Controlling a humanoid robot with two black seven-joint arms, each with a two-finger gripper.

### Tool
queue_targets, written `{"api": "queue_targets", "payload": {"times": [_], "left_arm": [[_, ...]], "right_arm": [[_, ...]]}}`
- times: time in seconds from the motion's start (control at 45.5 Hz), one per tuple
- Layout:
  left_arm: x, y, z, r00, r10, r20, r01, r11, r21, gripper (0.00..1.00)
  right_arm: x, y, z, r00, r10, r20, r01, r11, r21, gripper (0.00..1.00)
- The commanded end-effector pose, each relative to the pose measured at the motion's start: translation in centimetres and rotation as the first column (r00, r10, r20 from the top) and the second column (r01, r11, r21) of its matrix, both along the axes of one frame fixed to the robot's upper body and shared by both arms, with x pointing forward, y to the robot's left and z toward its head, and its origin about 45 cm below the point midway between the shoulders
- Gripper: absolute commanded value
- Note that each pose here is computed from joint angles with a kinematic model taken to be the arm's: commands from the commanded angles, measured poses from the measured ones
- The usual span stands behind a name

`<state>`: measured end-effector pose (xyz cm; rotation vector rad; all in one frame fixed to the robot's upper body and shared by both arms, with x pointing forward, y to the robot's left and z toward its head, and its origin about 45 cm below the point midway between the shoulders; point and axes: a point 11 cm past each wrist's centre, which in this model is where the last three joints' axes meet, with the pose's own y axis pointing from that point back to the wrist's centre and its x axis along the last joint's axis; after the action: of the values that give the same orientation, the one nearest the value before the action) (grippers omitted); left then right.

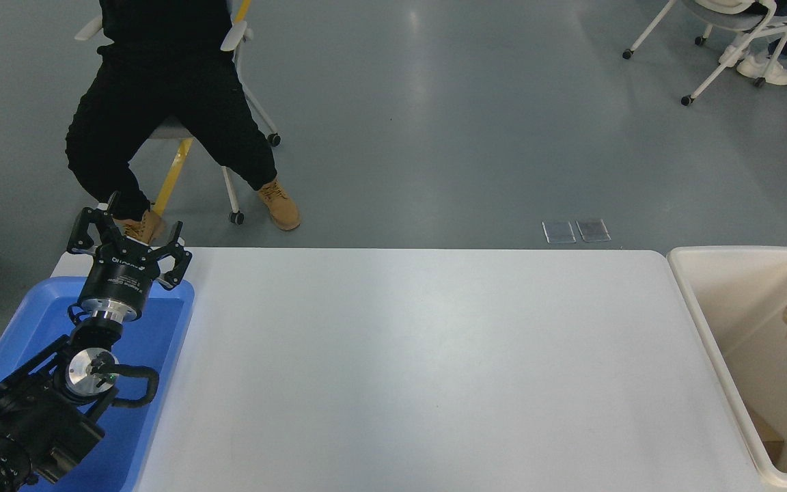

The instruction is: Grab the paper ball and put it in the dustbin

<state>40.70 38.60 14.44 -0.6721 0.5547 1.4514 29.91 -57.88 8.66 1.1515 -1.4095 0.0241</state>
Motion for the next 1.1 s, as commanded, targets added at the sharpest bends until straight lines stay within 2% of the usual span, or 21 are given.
{"api": "queue_targets", "payload": {"times": [0.0,0.044,0.11,0.132,0.352,0.484,0.637,0.769,0.967,1.077], "left_arm": [[0.0,0.0,0.0,1.0,0.0,0.0,0.0,1.0,0.0,0.99],[0.0,0.0,0.0,1.0,0.001,0.0,-0.001,1.0,-0.001,0.99],[0.0,0.0,0.0,1.0,0.0,0.0,0.0,1.0,0.0,0.99],[0.0,0.0,0.0,1.0,0.001,0.0,-0.001,1.0,-0.001,0.99],[0.0,0.0,0.1,1.0,-0.001,0.003,0.001,1.0,-0.002,0.99],[0.0,0.0,0.1,1.0,-0.001,0.003,0.001,1.0,-0.002,0.99],[0.0,0.0,0.1,1.0,-0.001,0.003,0.001,1.0,-0.002,0.99],[0.0,0.0,0.1,1.0,-0.002,0.003,0.002,1.0,-0.001,0.99],[0.0,0.0,0.0,1.0,-0.001,0.002,0.001,1.0,-0.002,0.99],[0.0,0.0,0.0,1.0,-0.002,0.002,0.002,1.0,-0.001,0.99]], "right_arm": [[-1.4,0.5,-1.8,0.998,-0.059,0.022,0.058,0.998,0.03,0.72],[-1.5,0.5,-1.8,0.998,-0.061,0.024,0.06,0.998,0.033,0.8],[-1.4,0.6,-1.8,0.998,-0.061,0.024,0.06,0.998,0.034,0.99],[-1.4,0.6,-1.8,0.998,-0.061,0.024,0.06,0.998,0.034,1.0],[-0.5,1.0,-1.4,0.998,-0.045,0.034,0.044,0.998,0.042,1.0],[4.6,2.1,2.6,0.994,0.029,0.107,-0.032,0.999,0.022,1.0],[11.0,5.0,8.9,0.974,0.188,0.124,-0.186,0.982,-0.026,1.0],[14.8,8.8,14.0,0.948,0.288,0.138,-0.291,0.957,0.002,1.0],[18.8,15.7,19.7,0.874,0.478,0.093,-0.483,0.875,0.045,1.0],[19.3,18.9,22.0,0.826,0.562,0.036,-0.562,0.818,0.125,1.0]]}}
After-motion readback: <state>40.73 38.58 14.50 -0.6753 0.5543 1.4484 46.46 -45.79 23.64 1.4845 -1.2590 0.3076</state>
